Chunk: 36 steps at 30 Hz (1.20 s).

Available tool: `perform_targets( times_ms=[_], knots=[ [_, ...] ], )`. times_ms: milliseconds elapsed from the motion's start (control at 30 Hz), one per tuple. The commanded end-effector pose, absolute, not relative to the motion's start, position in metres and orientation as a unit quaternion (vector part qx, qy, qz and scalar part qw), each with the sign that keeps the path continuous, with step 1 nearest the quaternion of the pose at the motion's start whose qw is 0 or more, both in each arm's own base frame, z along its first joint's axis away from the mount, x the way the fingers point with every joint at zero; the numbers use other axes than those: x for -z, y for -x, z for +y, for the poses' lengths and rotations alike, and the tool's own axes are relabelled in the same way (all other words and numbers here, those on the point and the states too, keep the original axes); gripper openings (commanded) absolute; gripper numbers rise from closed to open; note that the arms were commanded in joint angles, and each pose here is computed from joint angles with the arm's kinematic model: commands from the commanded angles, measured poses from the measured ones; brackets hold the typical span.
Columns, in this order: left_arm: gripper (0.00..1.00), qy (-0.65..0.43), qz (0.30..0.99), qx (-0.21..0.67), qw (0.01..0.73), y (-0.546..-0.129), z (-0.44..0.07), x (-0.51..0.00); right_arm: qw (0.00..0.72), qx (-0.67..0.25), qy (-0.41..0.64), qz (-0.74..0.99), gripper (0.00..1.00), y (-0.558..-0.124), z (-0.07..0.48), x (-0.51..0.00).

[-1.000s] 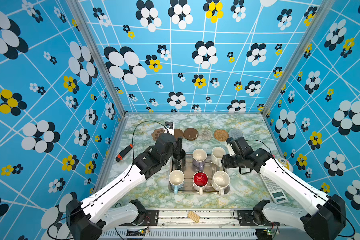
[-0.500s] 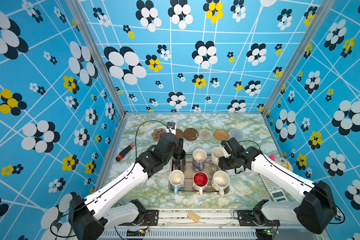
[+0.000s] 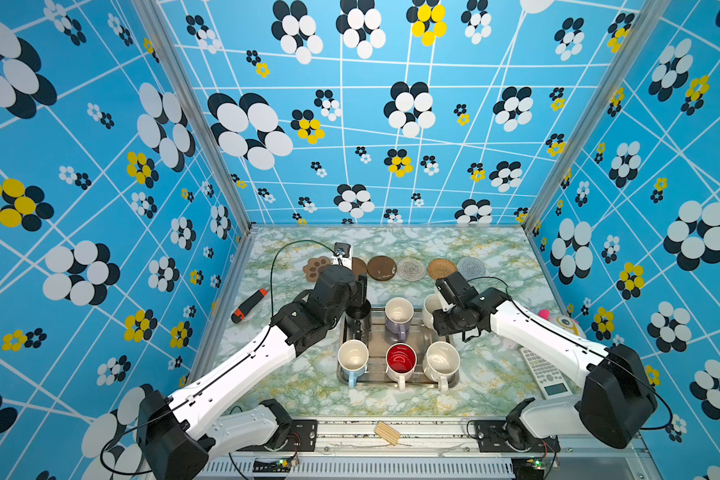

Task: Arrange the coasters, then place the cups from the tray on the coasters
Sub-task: 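Lower the right gripper onto the white mug at the tray's far corner and grasp it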

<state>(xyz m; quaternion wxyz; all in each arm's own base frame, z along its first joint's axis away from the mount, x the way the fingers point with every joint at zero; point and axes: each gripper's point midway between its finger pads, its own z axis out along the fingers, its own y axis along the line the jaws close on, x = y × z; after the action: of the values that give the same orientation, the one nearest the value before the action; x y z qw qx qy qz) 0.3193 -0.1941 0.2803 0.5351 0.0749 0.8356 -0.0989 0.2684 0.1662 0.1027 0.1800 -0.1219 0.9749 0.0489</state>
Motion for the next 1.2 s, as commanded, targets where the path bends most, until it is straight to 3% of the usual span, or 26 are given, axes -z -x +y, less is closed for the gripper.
perform_targets(
  times_ms=[0, 967, 1167],
  knots=[
    [0.68, -0.079, 0.833, 0.095, 0.539, -0.320, -0.193, -0.280, 0.189, -0.040, 0.126, 0.973, 0.46, -0.277, 0.170, -0.105],
    [0.68, -0.075, 0.836, 0.091, 0.536, -0.322, -0.188, -0.276, 0.168, -0.025, 0.112, 0.979, 0.31, -0.285, 0.173, -0.085],
    [0.68, -0.075, 0.836, 0.093, 0.536, -0.322, -0.189, -0.276, 0.170, -0.020, 0.112, 0.979, 0.22, -0.285, 0.172, -0.088]
  ],
)
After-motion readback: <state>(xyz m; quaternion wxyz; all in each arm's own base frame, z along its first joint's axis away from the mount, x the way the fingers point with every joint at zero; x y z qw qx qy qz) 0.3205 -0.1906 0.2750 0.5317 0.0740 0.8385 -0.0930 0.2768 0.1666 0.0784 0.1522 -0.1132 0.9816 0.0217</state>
